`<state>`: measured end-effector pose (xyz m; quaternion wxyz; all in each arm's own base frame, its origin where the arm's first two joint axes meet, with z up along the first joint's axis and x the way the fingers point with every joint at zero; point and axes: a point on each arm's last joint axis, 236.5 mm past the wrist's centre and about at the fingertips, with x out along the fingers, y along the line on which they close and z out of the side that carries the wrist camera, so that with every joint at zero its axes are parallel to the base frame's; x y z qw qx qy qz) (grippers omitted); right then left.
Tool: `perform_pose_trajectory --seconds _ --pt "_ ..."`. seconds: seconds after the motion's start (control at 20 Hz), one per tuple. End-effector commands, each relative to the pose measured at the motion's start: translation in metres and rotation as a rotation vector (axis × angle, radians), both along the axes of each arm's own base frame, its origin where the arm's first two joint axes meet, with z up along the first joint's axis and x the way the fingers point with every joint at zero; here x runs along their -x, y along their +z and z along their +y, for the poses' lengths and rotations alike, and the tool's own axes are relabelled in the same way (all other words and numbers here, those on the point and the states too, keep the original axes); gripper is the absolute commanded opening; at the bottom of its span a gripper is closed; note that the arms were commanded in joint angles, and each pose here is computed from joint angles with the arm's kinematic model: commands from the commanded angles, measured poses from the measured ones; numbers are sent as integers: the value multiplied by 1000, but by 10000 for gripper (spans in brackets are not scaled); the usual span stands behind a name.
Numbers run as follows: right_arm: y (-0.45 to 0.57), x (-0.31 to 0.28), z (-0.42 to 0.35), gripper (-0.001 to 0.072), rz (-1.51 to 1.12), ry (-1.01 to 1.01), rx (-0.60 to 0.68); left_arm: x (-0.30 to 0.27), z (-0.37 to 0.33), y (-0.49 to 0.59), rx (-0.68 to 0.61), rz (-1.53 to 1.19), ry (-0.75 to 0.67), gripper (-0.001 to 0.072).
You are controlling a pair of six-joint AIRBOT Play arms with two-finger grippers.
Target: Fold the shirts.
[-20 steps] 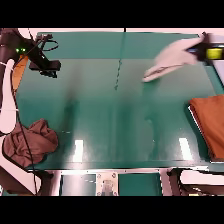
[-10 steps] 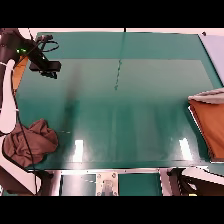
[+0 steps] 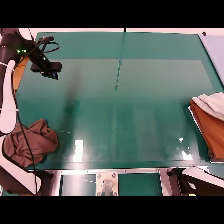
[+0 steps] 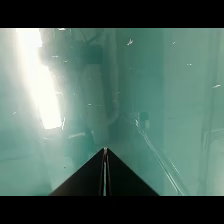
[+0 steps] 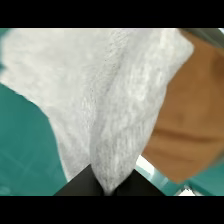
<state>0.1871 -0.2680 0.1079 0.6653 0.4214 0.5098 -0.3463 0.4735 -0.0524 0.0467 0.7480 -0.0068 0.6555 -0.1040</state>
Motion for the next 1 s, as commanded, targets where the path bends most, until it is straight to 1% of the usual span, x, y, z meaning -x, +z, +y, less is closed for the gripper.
perform_pose_trajectory --seconds 0.0,0.1,0.15,0.2,0.25,0.3,0.4,0.5,0.55,0.6,0.65,0.75,0.85,0.95 --pt "-52 59 11 8 254 -134 -84 0 -1 0 6 -1 -4 21" --pt "-78 86 21 10 379 -179 -123 0 -1 0 6 -1 -4 21" --pt "-88 95 24 113 417 -177 -132 0 -1 1 6 -2 -4 21" --pt "-95 102 27 434 447 -175 -143 0 -1 1 6 -3 -4 21" --pt "-98 106 29 639 467 -172 -151 0 -1 0 6 -2 -4 21" --pt "-99 106 28 639 469 -172 -153 0 -1 0 6 -2 -4 21" --pt "-92 99 23 639 441 -181 -135 0 -1 0 6 -3 -4 21" --pt "-75 69 18 620 327 -188 -120 1 -1 1 6 1 -6 21" --pt "-64 49 17 528 260 -168 -111 1 -4 2 19 2 -9 21" --pt "-50 24 18 264 181 -136 -98 3 -10 6 41 0 -15 21" --pt "-37 -2 23 80 102 -95 -93 4 -16 13 67 -13 -21 21" --pt "-13 -55 47 8 -34 21 -92 7 -27 39 118 -66 -33 21" --pt "-6 -90 81 9 -80 157 -62 15 -28 62 125 -108 -37 21" --pt "-5 -121 134 10 -128 347 -10 34 -28 74 125 -107 -34 21"
